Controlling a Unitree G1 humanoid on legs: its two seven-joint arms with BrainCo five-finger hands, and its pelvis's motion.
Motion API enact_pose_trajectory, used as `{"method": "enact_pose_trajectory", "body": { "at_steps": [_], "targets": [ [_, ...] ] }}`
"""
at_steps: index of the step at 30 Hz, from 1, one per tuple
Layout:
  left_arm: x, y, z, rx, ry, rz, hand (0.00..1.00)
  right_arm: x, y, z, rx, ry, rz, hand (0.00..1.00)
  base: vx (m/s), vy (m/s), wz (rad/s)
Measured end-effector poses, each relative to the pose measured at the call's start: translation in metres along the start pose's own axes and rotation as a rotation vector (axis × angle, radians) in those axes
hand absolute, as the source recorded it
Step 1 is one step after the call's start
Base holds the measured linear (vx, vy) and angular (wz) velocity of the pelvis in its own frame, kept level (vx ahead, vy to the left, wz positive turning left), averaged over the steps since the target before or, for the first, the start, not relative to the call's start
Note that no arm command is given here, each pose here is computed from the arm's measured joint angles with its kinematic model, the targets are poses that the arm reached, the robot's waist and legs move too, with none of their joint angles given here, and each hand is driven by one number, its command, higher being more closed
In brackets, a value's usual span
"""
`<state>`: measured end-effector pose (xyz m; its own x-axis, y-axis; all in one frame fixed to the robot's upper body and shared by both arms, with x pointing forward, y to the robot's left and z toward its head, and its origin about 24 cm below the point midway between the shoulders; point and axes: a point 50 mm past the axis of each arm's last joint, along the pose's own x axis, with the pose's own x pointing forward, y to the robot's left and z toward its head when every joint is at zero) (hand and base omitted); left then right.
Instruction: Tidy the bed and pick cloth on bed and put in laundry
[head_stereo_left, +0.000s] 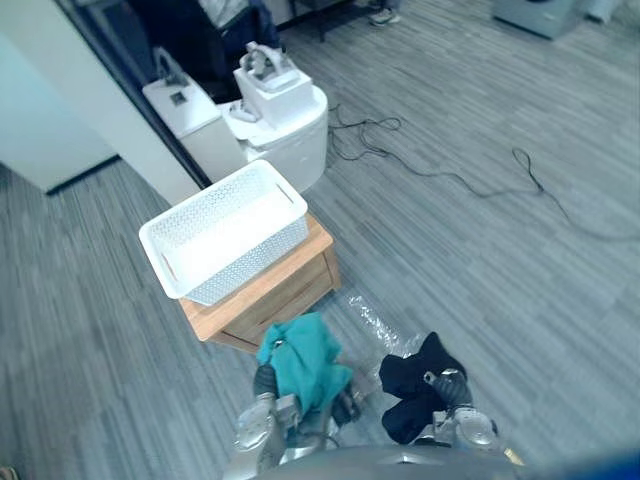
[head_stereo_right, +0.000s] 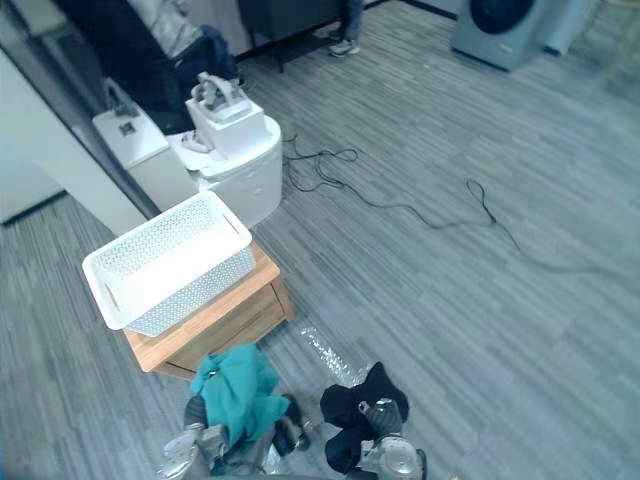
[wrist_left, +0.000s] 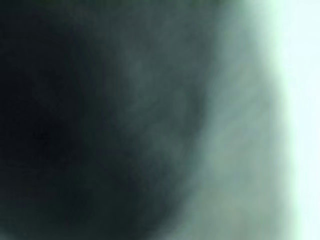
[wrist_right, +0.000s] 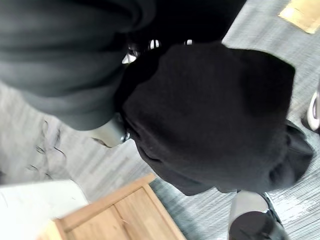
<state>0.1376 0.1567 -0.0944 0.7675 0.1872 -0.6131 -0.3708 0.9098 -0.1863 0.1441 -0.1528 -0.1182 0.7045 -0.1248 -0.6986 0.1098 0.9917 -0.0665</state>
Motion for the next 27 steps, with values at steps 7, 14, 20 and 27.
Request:
{"method": "enact_pose_trajectory", "body": {
  "at_steps": [7,14,20,27],
  "targets": [
    [-0.001,-0.003,-0.014,0.086,0.074,-0.054,1.0,0.001,-0.004,-0.015,-0.015,0.064,0.017,1.0,0.1,0.009,0.62],
    [0.001,0.012,-0.01,0.146,0.063,-0.021,1.0,-0.005,-0.005,-0.01,0.027,0.013,0.01,1.0,0.26,0.007,1.49],
    [0.003,0.004,-0.009,0.119,0.057,-0.027,1.0,-0.011,0.008,-0.002,0.063,-0.039,0.05,1.0,0.32,-0.115,1.2],
    [0.003,-0.009,-0.001,0.099,0.013,-0.068,1.0,-0.018,0.018,0.013,0.073,-0.118,0.089,1.0,0.3,-0.04,0.31]
  ]
}}
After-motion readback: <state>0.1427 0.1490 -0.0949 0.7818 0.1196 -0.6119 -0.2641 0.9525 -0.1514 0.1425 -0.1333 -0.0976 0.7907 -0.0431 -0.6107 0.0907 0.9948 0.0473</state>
